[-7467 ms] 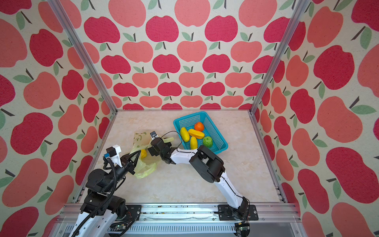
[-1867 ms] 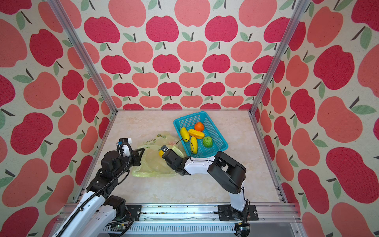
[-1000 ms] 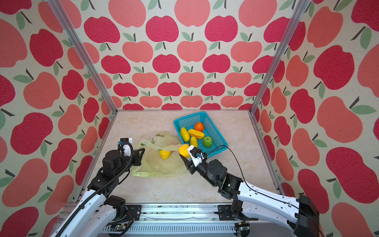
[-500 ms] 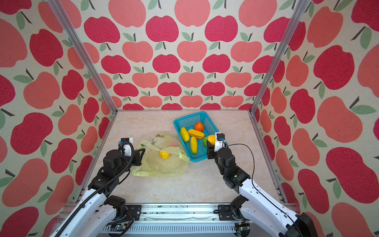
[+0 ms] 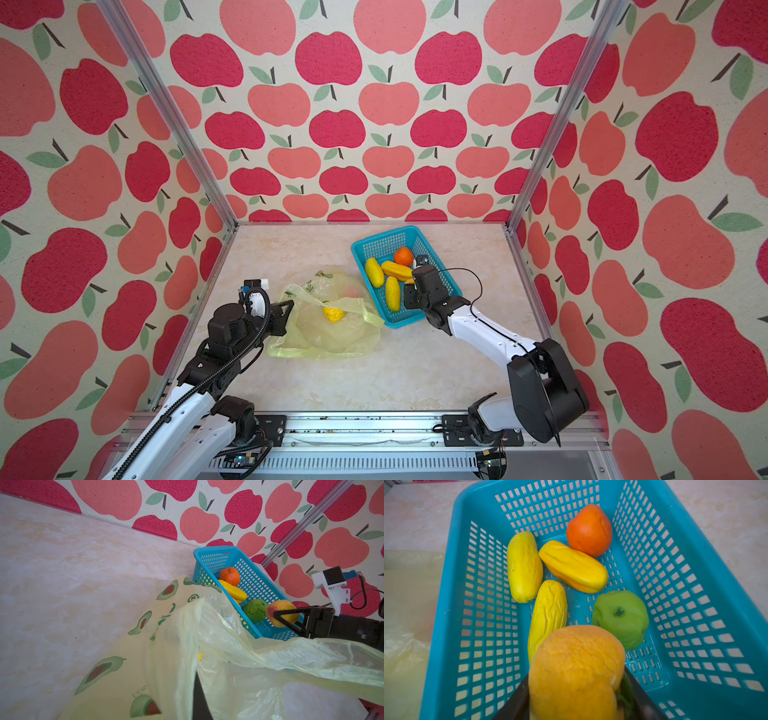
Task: Untie the knot of the plastic bag and take out the fruit
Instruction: Place the fruit in the basket.
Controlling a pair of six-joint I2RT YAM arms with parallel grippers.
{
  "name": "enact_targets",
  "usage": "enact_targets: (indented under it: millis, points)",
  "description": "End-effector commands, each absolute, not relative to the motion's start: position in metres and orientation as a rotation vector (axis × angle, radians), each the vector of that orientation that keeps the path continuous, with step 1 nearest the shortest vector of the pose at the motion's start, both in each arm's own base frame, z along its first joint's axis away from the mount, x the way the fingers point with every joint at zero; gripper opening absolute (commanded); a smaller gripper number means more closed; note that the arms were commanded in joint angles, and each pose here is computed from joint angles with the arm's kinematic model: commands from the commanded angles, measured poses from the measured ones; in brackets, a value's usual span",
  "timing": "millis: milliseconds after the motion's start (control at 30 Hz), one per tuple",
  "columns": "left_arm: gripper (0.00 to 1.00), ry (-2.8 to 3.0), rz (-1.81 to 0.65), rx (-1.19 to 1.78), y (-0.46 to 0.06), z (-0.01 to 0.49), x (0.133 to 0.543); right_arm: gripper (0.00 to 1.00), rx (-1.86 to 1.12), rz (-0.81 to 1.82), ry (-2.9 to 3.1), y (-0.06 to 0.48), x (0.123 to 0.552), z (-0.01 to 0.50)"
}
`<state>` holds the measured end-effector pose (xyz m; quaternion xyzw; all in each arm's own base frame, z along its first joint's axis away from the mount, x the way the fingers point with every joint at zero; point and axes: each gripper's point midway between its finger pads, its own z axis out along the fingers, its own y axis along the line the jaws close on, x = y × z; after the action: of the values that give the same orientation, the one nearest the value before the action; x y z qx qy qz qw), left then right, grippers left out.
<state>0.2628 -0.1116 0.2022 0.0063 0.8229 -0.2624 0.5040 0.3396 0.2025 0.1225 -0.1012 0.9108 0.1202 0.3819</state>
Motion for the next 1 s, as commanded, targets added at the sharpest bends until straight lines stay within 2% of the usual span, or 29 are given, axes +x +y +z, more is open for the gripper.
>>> enact_targets:
  millis: [0, 500, 667, 767, 967]
  points:
    - [0.00, 1.968, -0.639, 0.024, -0.112, 0.212, 0.264, 0.20, -0.310, 0.384, 2.380, 0.219, 0.337, 0.118]
    - [0.00, 1.974, -0.645, 0.026, -0.113, 0.211, 0.264, 0.32, -0.317, 0.239, 2.522, 0.225, 0.362, 0.069]
    - [0.00, 1.966, -0.634, 0.020, -0.111, 0.211, 0.265, 0.51, -0.316, 0.230, 2.500, 0.222, 0.362, 0.075]
    - [0.00, 1.983, -0.638, 0.023, -0.113, 0.207, 0.266, 0.67, -0.319, 0.263, 2.443, 0.223, 0.360, 0.090]
    - [0.00, 1.976, -0.645, 0.024, -0.114, 0.209, 0.265, 0.82, -0.343, 0.293, 2.316, 0.221, 0.344, 0.119]
